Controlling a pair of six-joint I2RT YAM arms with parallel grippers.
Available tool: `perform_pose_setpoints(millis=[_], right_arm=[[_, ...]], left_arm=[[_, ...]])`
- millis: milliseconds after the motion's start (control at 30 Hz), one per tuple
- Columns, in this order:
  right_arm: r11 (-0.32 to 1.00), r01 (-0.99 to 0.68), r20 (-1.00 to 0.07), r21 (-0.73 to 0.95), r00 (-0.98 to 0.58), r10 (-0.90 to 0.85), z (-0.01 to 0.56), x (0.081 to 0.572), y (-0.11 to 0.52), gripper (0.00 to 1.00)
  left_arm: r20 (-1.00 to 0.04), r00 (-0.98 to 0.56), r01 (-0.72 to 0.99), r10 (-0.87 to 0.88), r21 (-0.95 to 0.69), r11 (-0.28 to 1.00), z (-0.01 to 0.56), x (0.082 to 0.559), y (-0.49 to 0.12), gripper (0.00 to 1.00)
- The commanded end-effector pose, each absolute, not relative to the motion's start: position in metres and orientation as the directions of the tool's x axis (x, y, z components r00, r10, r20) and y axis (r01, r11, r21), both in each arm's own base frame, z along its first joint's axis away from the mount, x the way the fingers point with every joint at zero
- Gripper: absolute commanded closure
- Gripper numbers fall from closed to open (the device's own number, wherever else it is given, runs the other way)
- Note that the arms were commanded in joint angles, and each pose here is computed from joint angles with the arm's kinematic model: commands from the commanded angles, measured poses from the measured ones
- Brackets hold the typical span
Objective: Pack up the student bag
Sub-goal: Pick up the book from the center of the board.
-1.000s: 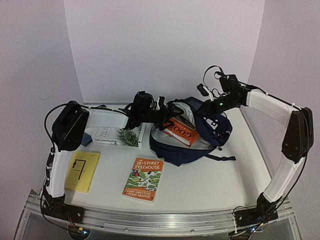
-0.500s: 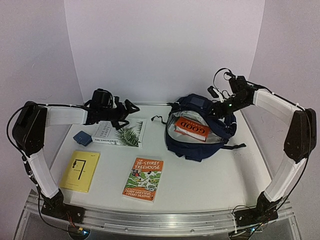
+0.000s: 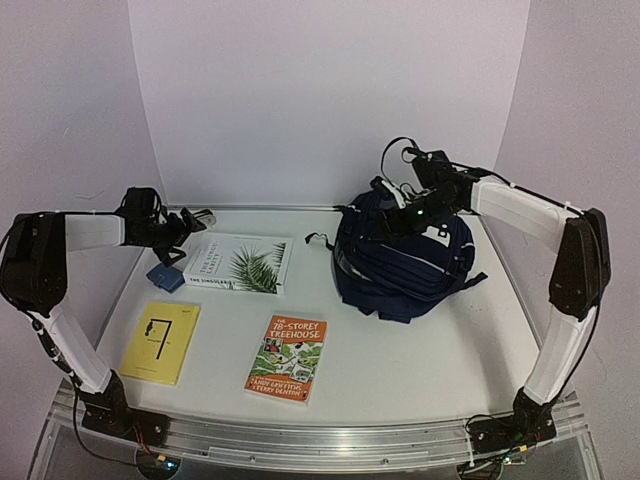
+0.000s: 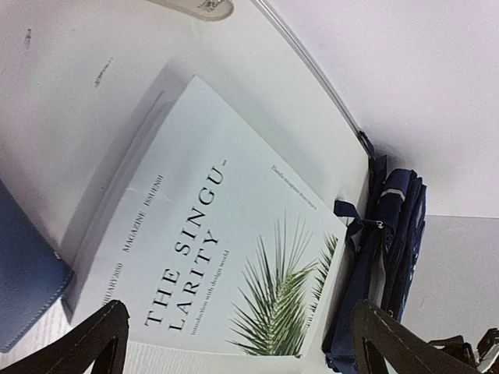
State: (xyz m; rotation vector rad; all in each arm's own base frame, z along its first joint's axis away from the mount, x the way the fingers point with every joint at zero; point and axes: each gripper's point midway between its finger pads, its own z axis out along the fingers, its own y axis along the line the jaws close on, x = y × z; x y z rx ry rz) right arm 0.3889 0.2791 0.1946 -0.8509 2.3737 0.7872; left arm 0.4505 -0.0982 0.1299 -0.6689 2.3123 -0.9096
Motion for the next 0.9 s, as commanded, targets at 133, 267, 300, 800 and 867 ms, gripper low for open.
perform_pose_setpoints(millis=[133, 267, 300, 800, 867], right_arm=[[0.591, -0.659, -0.624, 0.466, -0.718, -0.309, 0.189, 0.407, 0.365, 0.23], [0.571, -0.641, -0.609, 0.513, -0.741, -0.284, 0.176, 0.408, 0.400, 0.23], [0.573, -0.631, -0.601, 0.523, -0.750, -0.278, 0.169, 0.410, 0.407, 0.23], [0.558, -0.443, -0.442, 0.702, -0.885, -0.147, 0.079, 0.445, 0.469, 0.31], [0.561, -0.428, -0.426, 0.709, -0.893, -0.143, 0.071, 0.446, 0.471, 0.32]], left_arm=[[-0.351, -0.741, -0.222, -0.572, -0.676, 0.703, 0.117, 0.456, -0.068, 0.00], [-0.353, -0.747, -0.230, -0.563, -0.657, 0.718, 0.107, 0.460, -0.061, 0.00], [-0.356, -0.749, -0.223, -0.560, -0.659, 0.718, 0.105, 0.461, -0.061, 0.00], [-0.309, -0.836, -0.103, -0.454, -0.723, 0.683, 0.077, 0.463, -0.116, 0.16], [-0.311, -0.845, -0.091, -0.435, -0.718, 0.691, 0.075, 0.462, -0.128, 0.18]])
